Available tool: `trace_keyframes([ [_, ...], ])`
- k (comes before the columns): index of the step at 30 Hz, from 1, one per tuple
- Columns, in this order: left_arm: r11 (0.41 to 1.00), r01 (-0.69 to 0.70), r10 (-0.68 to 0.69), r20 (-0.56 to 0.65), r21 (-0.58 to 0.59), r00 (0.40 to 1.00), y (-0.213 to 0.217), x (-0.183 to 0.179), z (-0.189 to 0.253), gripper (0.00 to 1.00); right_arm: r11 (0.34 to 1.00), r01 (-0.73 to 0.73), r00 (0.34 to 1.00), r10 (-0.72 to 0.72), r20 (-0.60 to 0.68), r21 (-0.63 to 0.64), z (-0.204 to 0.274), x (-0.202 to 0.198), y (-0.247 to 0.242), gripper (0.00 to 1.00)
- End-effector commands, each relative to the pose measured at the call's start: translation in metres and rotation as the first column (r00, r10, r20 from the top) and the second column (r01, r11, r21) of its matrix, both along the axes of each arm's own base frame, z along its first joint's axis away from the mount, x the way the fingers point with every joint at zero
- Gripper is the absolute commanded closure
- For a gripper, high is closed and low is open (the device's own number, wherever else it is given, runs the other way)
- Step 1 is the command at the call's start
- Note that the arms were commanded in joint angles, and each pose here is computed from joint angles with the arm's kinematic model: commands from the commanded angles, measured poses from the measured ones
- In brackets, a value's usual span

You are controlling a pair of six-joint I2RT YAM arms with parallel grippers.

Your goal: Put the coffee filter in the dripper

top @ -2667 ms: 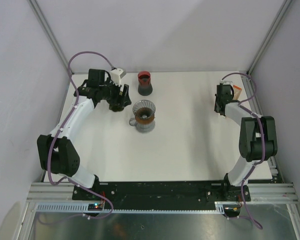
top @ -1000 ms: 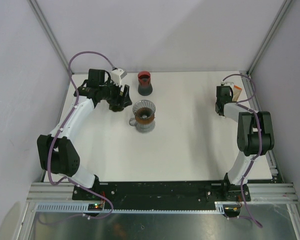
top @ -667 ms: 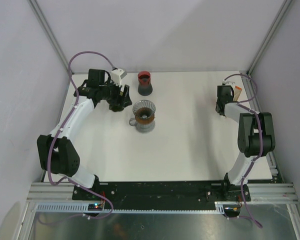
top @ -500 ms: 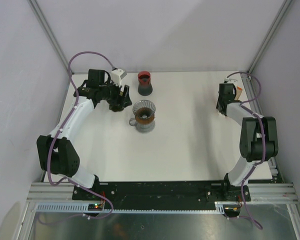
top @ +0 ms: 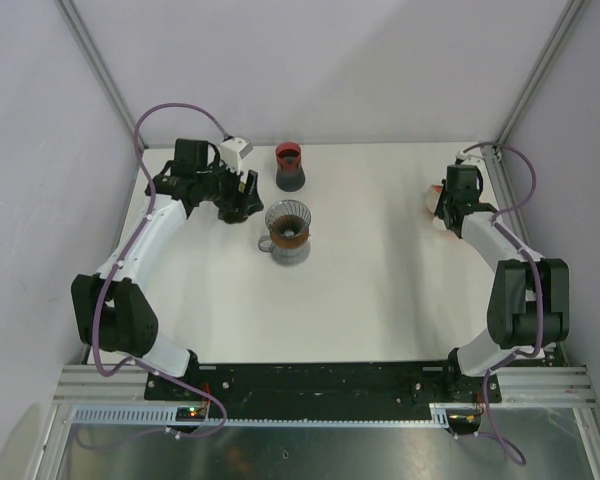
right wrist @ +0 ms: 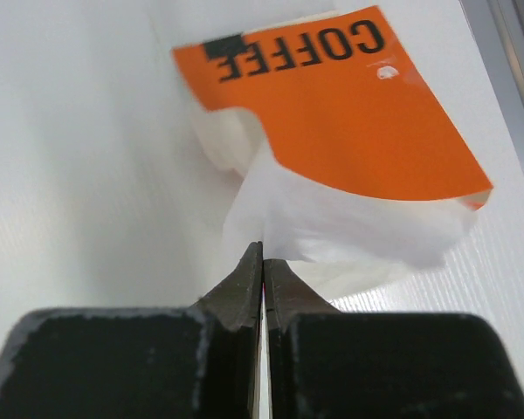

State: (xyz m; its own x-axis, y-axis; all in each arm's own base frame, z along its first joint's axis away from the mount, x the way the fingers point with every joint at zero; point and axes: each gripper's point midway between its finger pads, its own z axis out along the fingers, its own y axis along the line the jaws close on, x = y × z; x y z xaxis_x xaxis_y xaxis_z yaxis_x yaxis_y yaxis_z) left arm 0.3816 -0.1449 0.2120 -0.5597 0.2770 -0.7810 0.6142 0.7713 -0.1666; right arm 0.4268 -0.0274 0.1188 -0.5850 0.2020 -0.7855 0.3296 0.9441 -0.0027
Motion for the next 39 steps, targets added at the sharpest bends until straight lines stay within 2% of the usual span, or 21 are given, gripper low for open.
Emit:
trace_keyframes([
  [1, 0.999, 0.037, -0.035, 0.088, -0.018, 0.995, -0.002, -0.002, 0.025, 0.19, 0.999, -0.026, 0.999, 0.024, 0.047, 0.034, 0.01, 0.007, 0.005, 1.0],
  [7, 0.999, 0.037, -0.035, 0.097, -0.018, 0.995, -0.002, -0.003, 0.027, 0.19, 0.998, -0.017, 1.0, 0.017, 0.005, 0.053, -0.009, 0.008, 0.003, 1.0],
  [12, 0.999, 0.04, -0.038, 0.097, -0.019, 0.995, -0.002, -0.004, 0.028, 0.19, 0.995, -0.055, 0.999, 0.055, 0.002, 0.089, -0.006, 0.004, 0.011, 1.0],
  [16, 0.999, 0.039, -0.036, 0.098, -0.02, 0.994, -0.002, -0.003, 0.028, 0.19, 0.984, -0.115, 0.993, 0.114, 0.016, 0.133, 0.01, -0.006, 0.035, 1.0],
  [28, 0.996, 0.09, -0.084, 0.18, -0.027, 0.98, -0.013, -0.015, 0.061, 0.19, 0.947, -0.285, 0.955, 0.269, 0.123, 0.145, 0.079, -0.051, 0.1, 1.0],
  [31, 0.994, 0.112, -0.108, 0.213, -0.006, 0.971, -0.022, -0.022, 0.072, 0.19, 0.888, -0.43, 0.894, 0.394, 0.214, 0.162, 0.109, -0.065, 0.135, 1.0],
  [32, 0.992, 0.123, -0.119, 0.23, -0.003, 0.966, -0.025, -0.025, 0.079, 0.18, 0.853, -0.496, 0.858, 0.45, 0.249, 0.166, 0.12, -0.071, 0.147, 1.0],
  [34, 0.99, 0.142, -0.135, 0.257, -0.006, 0.957, -0.029, -0.032, 0.093, 0.17, 0.739, -0.649, 0.749, 0.579, 0.321, 0.183, 0.142, -0.089, 0.18, 1.0],
  [36, 0.988, 0.153, -0.142, 0.279, -0.018, 0.95, -0.031, -0.039, 0.106, 0.16, 0.67, -0.721, 0.679, 0.63, 0.376, 0.179, 0.16, -0.104, 0.197, 1.0],
  [39, 0.987, 0.158, -0.141, 0.309, -0.03, 0.941, -0.032, -0.049, 0.122, 0.15, 0.663, -0.719, 0.673, 0.591, 0.444, 0.209, 0.184, -0.117, 0.2, 1.0],
])
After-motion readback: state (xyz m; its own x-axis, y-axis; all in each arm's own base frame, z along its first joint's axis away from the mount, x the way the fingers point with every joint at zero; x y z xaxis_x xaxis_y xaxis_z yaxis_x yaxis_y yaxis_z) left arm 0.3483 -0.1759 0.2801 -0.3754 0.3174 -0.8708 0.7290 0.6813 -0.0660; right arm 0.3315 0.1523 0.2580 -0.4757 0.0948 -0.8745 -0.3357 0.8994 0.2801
